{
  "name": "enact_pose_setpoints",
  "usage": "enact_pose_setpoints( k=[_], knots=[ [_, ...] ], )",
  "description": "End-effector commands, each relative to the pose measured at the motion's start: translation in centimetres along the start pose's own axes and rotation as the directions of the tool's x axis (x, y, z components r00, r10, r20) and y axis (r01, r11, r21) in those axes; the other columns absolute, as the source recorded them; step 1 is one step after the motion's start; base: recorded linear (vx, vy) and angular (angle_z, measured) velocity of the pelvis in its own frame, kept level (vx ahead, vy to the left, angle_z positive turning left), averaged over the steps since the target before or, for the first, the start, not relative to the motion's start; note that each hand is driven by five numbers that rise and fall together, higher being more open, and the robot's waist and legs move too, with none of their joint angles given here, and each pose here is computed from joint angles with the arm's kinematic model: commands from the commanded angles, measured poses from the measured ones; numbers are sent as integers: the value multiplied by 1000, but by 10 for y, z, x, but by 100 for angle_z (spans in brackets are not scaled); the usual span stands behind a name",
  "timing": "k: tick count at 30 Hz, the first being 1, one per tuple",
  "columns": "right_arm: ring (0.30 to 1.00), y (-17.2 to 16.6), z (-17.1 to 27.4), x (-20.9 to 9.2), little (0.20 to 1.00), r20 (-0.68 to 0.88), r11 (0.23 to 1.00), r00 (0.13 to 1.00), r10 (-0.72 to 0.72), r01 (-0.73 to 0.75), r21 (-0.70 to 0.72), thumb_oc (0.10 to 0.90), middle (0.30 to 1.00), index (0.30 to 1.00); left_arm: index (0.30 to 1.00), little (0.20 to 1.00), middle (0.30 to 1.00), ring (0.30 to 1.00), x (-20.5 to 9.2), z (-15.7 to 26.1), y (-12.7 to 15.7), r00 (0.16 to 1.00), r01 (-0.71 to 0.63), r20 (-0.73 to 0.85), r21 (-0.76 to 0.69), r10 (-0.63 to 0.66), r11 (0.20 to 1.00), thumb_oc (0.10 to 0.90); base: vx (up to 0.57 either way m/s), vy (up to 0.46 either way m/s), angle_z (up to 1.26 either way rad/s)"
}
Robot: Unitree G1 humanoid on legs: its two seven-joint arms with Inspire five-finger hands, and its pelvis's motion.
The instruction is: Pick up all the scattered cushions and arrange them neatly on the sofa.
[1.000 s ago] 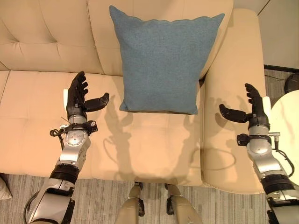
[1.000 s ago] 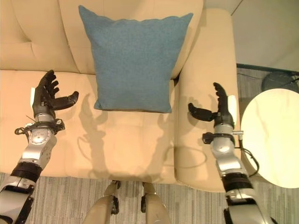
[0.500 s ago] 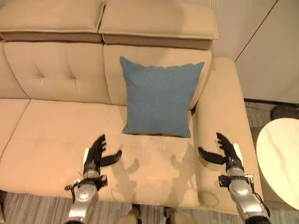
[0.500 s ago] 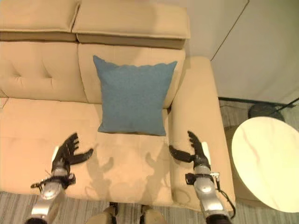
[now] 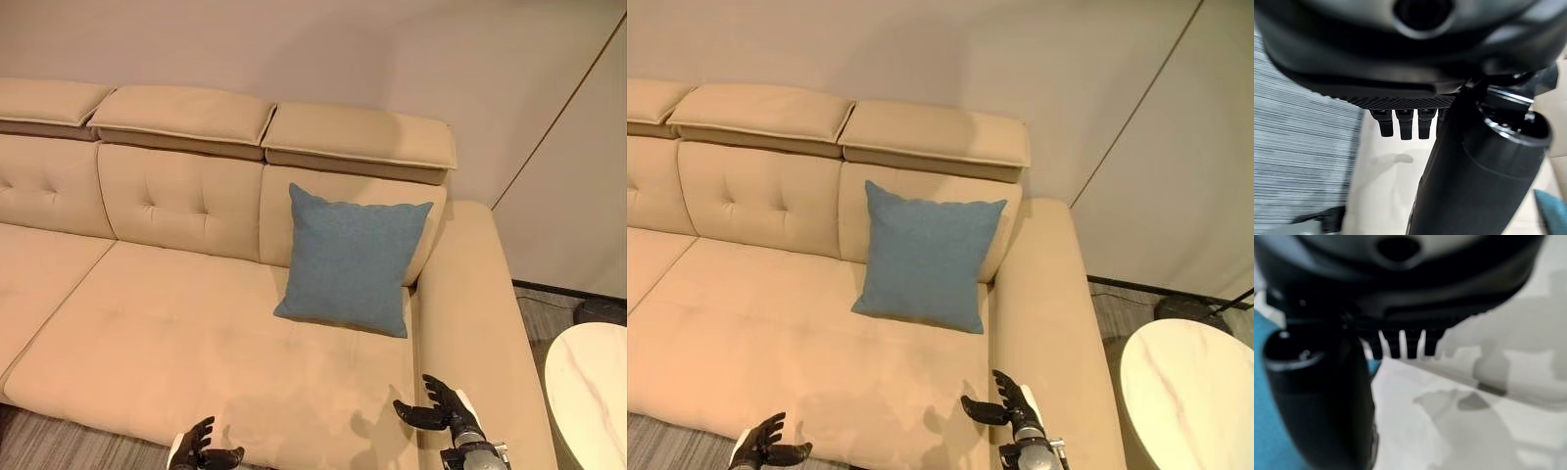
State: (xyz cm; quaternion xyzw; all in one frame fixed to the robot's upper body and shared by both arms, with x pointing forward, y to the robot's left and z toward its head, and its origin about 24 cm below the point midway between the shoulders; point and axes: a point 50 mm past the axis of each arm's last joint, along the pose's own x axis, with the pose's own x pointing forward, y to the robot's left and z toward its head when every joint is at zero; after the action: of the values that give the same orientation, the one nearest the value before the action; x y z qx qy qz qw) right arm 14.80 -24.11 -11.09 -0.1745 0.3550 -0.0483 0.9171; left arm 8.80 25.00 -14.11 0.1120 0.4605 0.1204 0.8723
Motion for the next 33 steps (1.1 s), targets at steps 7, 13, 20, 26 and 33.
enact_pose_setpoints(
  k=[7, 13, 20, 26, 33],
  knots=[
    [900, -20, 35, 19, 900, 103, 995, 990, -97, 93, 42, 800, 900, 900, 900, 900, 900, 900, 19, 54, -3, 987, -26, 160, 4, 25, 1000, 800, -206, 62, 34],
    [900, -13, 14, 17, 900, 3, 994, 996, -94, 94, 61, 800, 900, 900, 900, 900, 900, 900, 20, 57, -15, 988, 1, 156, 32, -6, 999, 800, -93, 177, 32],
    [900, 3, 13, 24, 900, -59, 998, 996, -68, 69, 12, 800, 900, 900, 900, 900, 900, 900, 24, 61, -8, 989, -33, 148, 53, 25, 998, 800, -185, 177, -11],
    [900, 5, 4, 22, 900, -102, 998, 993, -58, 60, 20, 800, 900, 900, 900, 900, 900, 900, 25, 59, 2, 991, -55, 130, 94, 42, 994, 800, -214, 73, -6],
    [900, 8, -1, 21, 900, -124, 998, 991, -48, 52, 29, 800, 900, 900, 900, 900, 900, 900, 23, 42, 2, 996, -63, 65, 72, 58, 995, 800, -53, -78, 9]
  ],
)
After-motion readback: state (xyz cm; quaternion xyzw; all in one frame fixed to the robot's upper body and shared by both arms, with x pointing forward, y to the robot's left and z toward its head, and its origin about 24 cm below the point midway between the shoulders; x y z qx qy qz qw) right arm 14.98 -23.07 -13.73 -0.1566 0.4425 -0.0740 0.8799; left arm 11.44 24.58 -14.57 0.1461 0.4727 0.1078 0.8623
